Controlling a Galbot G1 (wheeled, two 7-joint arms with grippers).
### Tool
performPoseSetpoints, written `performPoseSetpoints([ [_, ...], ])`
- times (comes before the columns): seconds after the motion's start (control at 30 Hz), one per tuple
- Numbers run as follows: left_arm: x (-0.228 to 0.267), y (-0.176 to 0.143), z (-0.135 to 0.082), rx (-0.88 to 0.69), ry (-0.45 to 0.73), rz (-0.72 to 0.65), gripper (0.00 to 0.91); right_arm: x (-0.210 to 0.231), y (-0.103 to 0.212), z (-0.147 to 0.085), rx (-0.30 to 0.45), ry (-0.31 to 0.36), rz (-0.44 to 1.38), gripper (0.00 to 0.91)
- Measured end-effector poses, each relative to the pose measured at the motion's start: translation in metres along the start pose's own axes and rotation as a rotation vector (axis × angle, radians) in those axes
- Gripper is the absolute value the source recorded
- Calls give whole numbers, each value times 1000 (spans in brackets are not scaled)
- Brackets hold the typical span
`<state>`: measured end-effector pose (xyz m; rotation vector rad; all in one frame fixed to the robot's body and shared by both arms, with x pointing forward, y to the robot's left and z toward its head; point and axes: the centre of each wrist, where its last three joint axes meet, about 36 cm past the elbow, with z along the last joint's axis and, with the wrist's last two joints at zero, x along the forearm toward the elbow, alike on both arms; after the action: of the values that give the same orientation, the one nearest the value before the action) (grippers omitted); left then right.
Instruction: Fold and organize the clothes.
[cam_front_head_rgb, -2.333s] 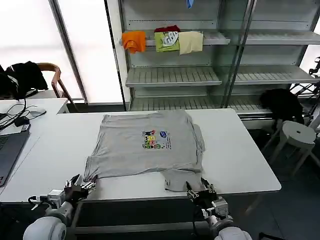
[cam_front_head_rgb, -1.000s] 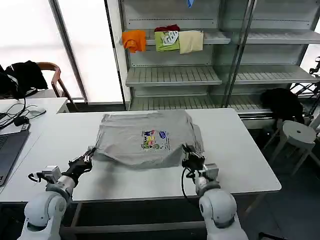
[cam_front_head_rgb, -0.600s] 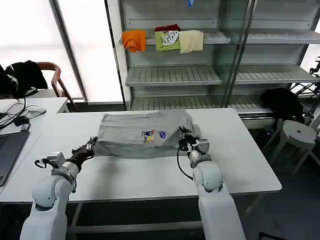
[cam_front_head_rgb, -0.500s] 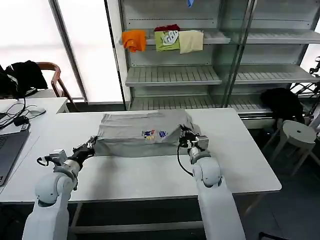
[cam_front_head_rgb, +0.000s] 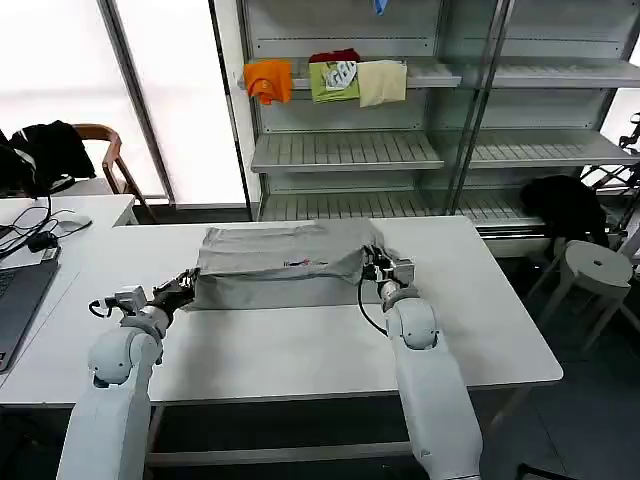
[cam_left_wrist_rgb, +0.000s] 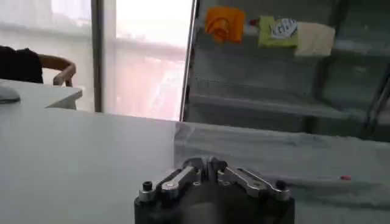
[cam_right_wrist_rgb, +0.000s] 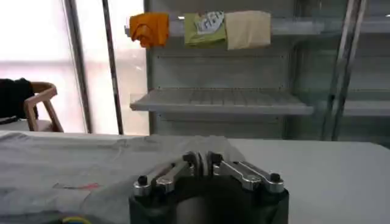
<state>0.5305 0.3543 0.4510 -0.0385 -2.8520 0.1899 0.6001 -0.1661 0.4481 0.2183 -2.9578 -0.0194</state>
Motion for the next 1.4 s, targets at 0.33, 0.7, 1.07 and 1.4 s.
performPoseSetpoints([
  [0.33, 7, 2, -6, -31, 0, -9, 907, 23, 3, 4, -16, 18, -26, 907],
  [0.7, 21, 7, 21, -134, 94, -60, 907, 69, -4, 30, -33, 106, -6, 907],
  [1.07, 22, 5, 30, -173, 127, -78, 907, 86, -25, 46, 1, 165, 50, 625],
  [1.4, 22, 5, 43, -193, 164, -77, 10, 92, -25, 55, 22, 189, 44, 0],
])
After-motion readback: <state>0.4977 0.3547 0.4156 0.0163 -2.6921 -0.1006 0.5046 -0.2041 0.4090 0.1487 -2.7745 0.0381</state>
